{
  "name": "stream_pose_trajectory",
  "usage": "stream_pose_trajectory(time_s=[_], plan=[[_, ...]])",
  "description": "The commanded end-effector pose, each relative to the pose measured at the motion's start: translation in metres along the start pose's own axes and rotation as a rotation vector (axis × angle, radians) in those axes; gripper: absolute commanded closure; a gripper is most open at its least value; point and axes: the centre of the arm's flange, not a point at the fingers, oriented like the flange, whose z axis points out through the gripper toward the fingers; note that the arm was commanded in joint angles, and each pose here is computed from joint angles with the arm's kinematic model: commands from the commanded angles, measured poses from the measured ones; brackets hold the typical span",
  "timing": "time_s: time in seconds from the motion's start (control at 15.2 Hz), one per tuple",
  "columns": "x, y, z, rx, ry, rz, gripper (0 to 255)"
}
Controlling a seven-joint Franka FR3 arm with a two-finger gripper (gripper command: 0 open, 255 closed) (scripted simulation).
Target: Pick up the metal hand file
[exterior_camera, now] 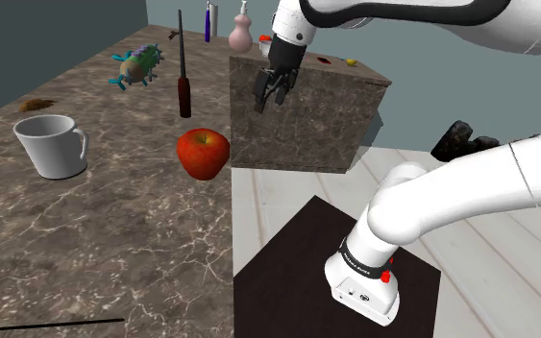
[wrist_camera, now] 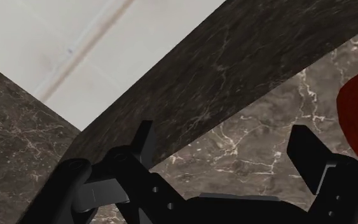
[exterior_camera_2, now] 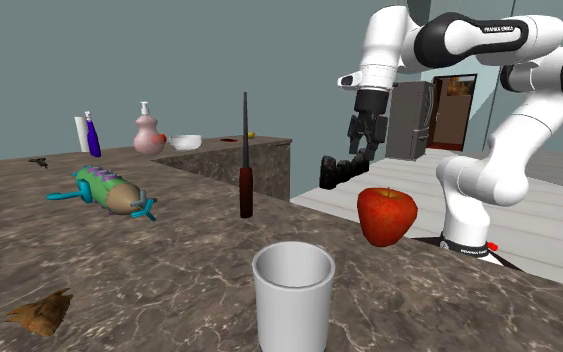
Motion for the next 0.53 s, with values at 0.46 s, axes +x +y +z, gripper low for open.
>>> stream_pose_trajectory(time_s=[0.46], plan=[[0.092,-0.034,0.036,-0.062,0.159,0.16,0]])
